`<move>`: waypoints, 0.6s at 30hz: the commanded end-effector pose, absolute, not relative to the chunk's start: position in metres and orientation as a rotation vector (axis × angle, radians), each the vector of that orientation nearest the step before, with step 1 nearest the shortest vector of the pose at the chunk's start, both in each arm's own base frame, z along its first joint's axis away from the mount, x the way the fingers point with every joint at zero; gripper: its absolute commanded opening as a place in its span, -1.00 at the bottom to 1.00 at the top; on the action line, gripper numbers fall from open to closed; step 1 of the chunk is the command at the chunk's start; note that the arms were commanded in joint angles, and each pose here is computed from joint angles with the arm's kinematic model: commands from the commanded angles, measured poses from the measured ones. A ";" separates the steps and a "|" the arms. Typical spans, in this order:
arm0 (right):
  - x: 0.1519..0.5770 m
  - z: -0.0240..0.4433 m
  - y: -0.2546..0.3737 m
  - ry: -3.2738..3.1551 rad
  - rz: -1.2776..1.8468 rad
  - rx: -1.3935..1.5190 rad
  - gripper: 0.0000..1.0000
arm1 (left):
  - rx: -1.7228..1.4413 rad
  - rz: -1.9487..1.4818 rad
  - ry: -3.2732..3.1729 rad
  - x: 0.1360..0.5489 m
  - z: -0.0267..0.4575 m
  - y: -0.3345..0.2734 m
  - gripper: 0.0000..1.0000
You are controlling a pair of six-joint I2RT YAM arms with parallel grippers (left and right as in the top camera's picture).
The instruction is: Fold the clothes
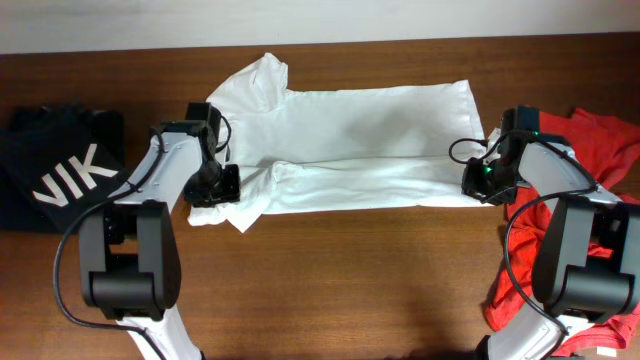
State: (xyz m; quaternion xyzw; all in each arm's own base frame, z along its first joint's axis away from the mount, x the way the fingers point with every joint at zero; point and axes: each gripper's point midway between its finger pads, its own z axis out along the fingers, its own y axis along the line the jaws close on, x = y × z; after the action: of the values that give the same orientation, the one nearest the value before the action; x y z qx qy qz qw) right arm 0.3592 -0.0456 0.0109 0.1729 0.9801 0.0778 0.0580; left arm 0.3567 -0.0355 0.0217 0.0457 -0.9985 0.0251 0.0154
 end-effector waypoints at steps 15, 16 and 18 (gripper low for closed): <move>0.356 0.006 -0.046 2.989 0.214 0.524 -0.41 | 0.156 0.145 -3.142 0.369 0.018 -0.042 -1.00; 0.356 0.006 -0.046 2.990 0.214 0.524 -0.42 | 0.160 0.149 -3.160 0.375 0.022 -0.041 -0.99; 0.356 0.006 -0.046 2.989 0.214 0.524 -0.41 | 0.176 0.159 -3.200 0.388 0.032 -0.038 -0.99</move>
State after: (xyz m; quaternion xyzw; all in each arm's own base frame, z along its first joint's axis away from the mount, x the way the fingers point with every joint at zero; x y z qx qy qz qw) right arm 0.3589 -0.0460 0.0107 0.1732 0.9802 0.0765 0.0574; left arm 0.3693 -0.0404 0.0220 0.0515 -0.9978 0.0411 -0.0085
